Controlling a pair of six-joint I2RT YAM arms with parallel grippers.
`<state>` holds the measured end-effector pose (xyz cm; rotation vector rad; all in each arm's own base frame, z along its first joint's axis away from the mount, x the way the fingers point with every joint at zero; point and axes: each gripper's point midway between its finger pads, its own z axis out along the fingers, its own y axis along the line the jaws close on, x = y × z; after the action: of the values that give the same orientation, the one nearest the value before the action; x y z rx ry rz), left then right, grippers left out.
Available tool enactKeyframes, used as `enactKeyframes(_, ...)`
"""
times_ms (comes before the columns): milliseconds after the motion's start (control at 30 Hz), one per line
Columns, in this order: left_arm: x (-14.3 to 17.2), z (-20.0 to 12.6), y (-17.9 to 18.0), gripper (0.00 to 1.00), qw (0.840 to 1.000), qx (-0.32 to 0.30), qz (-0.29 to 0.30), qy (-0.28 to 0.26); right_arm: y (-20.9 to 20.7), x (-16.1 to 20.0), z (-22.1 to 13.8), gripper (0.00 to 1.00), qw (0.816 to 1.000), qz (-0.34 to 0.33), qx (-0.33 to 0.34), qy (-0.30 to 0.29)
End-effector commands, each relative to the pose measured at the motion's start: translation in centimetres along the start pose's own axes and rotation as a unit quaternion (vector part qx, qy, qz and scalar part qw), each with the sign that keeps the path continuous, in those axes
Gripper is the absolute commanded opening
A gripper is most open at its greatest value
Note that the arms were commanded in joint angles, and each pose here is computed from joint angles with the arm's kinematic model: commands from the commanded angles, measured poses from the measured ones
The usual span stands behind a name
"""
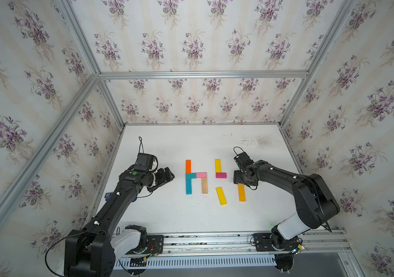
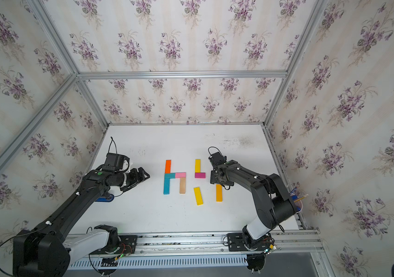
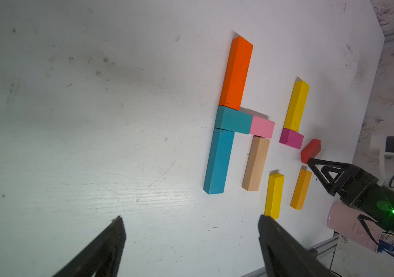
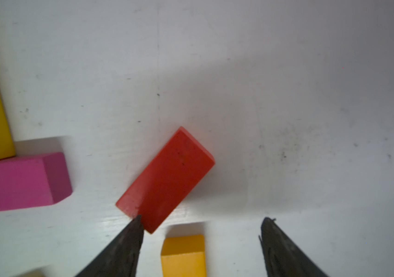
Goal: Assemble the letter h with building blocks
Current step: Assemble the building block at the center of the board.
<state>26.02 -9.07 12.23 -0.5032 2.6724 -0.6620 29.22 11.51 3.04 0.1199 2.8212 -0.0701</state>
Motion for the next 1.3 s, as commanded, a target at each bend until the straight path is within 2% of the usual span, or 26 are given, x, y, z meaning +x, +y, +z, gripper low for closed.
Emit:
enactKeyframes(0,-0.2,-0.2,-0.1,0.89,1.000,0.003,0.004,-0.008,-0.8,0.4,-0.1,0.77,1.000,-0.011,0.013,0.004)
enactKeyframes(233,-0.3,0.2,-0.2,0.89,1.000,0.004,0.001,-0.001,-1.0,1.1,-0.5,0.75,1.000,-0.007,0.007,0.003)
enactKeyframes(367,-0.3,0.1,-0.1,0.89,1.000,0.003,0.003,-0.004,-1.0,1.4,-0.4,0.70,1.000,-0.005,0.003,0.006)
enactKeyframes(467,-0.2,0.2,-0.1,0.89,1.000,0.003,0.002,-0.002,-1.7,1.6,0.0,0.67,1.000,0.001,0.024,0.007)
enactKeyframes(567,-0.2,0.3,0.0,0.89,1.000,0.002,0.000,-0.002,-1.9,1.2,0.6,0.65,0.999,0.006,0.030,0.014)
enactKeyframes(700,-0.2,0.4,0.0,0.89,1.000,0.001,0.000,-0.002,-0.4,0.0,1.0,0.64,1.000,0.001,0.005,0.011)
enactKeyframes(800,-0.3,0.4,0.2,0.89,1.000,-0.004,0.000,-0.003,0.9,-1.0,0.9,0.66,1.000,-0.004,-0.018,0.007)
enactKeyframes(1000,-0.3,0.7,0.4,0.89,1.000,-0.008,-0.001,-0.001,1.2,-2.9,-0.4,0.72,1.000,-0.005,-0.015,-0.012)
enactKeyframes(1100,-0.4,0.7,0.3,0.89,1.000,-0.008,-0.001,-0.001,1.5,-3.3,-0.8,0.79,1.000,-0.006,-0.023,-0.019)
enactKeyframes(1267,-0.5,0.7,0.3,0.89,1.000,-0.007,-0.001,0.000,1.7,-3.9,0.6,0.79,0.999,0.000,-0.049,-0.008)
